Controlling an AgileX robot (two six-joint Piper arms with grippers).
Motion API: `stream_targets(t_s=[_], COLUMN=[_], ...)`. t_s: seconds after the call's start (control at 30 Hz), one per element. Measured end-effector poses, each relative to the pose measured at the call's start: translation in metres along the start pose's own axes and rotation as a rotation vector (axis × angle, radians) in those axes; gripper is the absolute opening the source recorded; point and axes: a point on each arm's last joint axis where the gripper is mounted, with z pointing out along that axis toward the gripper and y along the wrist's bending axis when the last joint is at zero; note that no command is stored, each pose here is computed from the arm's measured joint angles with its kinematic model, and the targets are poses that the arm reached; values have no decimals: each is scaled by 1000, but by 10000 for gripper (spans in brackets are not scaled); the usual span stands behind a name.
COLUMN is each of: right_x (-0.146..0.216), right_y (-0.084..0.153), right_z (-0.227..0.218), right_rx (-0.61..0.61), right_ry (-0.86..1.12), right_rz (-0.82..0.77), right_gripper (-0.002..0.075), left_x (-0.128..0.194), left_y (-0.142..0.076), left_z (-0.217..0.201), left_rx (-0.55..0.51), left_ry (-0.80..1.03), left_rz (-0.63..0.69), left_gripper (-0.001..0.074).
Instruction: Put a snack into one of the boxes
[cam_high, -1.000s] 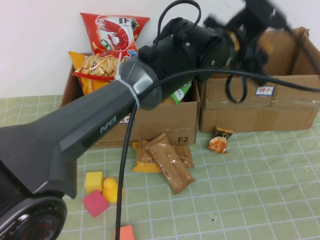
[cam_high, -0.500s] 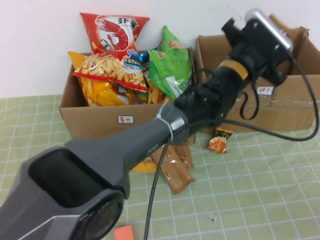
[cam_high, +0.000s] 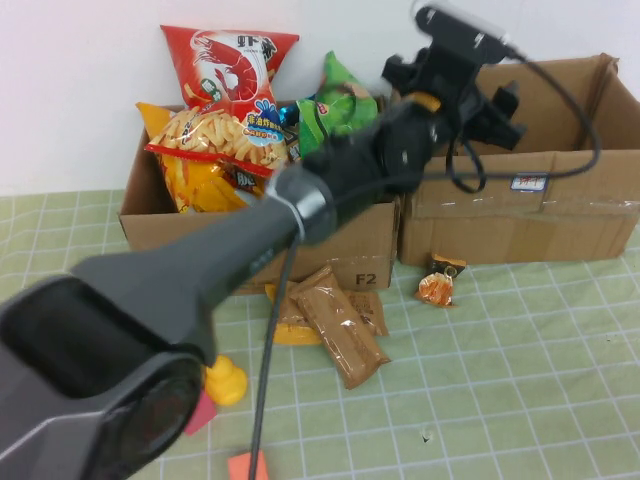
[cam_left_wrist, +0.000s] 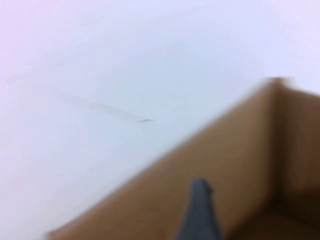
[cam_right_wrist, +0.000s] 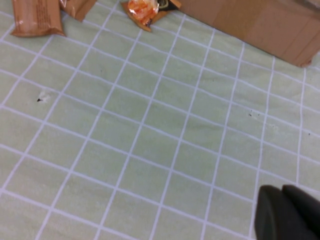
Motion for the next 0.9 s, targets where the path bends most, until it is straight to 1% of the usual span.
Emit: stream_targets(t_s=[0.07, 0.1, 0.13, 0.17, 0.2, 0.23, 0.33, 0.37, 0.4, 0.5, 0.6, 0.73, 0.8, 0.9], right_x=[-1, -1, -2, -2, -2, -2, -2, -2, -2, -3, -4, -4, -4, -4], right_y=[0, 0, 0, 1, 1, 1, 1, 1, 1, 1, 2, 2, 2, 2], right_z=[0, 0, 0, 0, 0, 0, 0, 0, 0, 0, 0, 0, 0, 0], right_rx=[-2, -3, -5, -7, -7, -7, -7, -7, -8, -13, -18, -19, -22, -27], right_ry=[-8, -12, -18, -24, -24, -24, -24, -24, -26, -35, -39, -43, -42, -42], right_rz=[-2, 0, 3, 19, 20, 23, 24, 25, 27, 44, 59, 71, 77, 86], right_gripper=[-2, -2, -2, -2, -2, -2, -2, -2, -2, -2, -2, -2, -2, -2], left_x=[-20, -33, -44, -62, -69, -76, -89, -93, -98, -111, -121, -133, -143, -158], left_y=[-6, -7, -8, -9, -8, -7, 5, 12, 18, 40, 56, 65, 66, 67], left_z=[-13, -20, -27, -41, -49, -57, -78, -87, -96, -123, -146, -175, -188, -207], left_rx=[88, 114, 145, 194, 214, 229, 220, 194, 160, 1, -123, -188, -202, -220], left_ry=[64, 72, 89, 126, 154, 188, 310, 361, 413, 557, 673, 770, 771, 744], left_rz=[5, 19, 38, 90, 137, 179, 265, 284, 301, 367, 409, 397, 376, 309], left_gripper=[410, 353, 277, 129, 84, 55, 18, 12, 8, 3, 0, 0, 0, 0])
